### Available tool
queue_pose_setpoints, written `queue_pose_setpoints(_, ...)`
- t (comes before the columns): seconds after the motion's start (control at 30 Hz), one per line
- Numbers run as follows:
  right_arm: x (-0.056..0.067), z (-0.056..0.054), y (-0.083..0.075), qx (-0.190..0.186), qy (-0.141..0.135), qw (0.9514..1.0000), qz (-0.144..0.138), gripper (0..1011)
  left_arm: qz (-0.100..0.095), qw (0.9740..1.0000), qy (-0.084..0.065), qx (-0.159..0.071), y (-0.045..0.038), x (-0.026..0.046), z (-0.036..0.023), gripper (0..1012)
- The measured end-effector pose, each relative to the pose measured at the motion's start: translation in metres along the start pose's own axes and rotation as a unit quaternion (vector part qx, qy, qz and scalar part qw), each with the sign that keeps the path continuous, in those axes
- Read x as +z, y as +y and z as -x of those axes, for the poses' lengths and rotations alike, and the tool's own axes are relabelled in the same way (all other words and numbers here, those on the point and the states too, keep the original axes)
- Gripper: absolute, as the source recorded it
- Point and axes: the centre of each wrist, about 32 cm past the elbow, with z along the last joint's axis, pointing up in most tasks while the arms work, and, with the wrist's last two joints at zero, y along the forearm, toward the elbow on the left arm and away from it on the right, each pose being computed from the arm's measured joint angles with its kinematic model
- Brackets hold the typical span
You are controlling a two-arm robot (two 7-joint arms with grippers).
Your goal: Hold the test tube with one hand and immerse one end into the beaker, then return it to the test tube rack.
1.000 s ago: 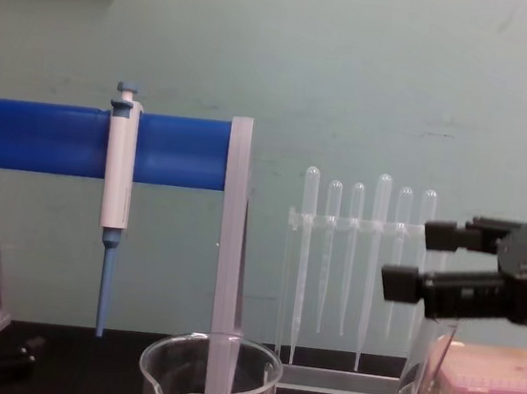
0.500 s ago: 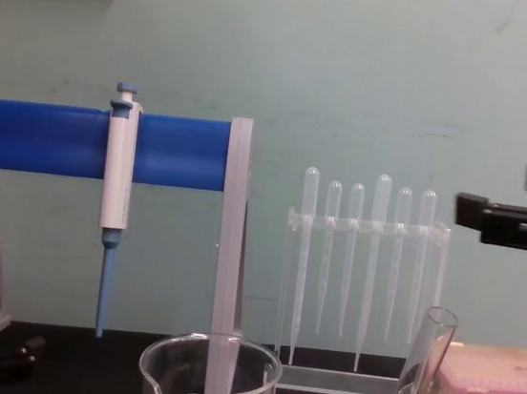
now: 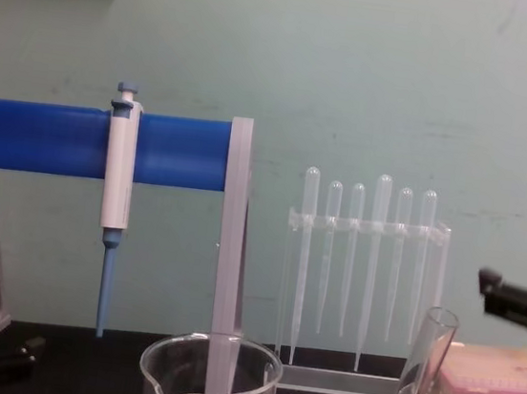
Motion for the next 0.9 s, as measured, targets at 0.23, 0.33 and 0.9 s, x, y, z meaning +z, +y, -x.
queue_pose_setpoints(0.23, -0.019, 0.011, 0.005, -0.014, 0.024, 0.9992, 0.03, 1003, 0.0, 1.0, 0.0, 0.0, 0.0, 0.0, 0.0, 1000)
queue_pose_setpoints(0.33, -0.024, 0.013, 0.004, -0.017, 0.029, 0.9986, 0.04, 1003, 0.0, 1.0, 0.0, 0.0, 0.0, 0.0, 0.0, 1000)
queue_pose_setpoints(0.9, -0.026, 0.013, 0.003, -0.014, 0.03, 0.9984, 0.046, 1003, 0.0, 1.0, 0.0, 0.0, 0.0, 0.0, 0.0, 1000)
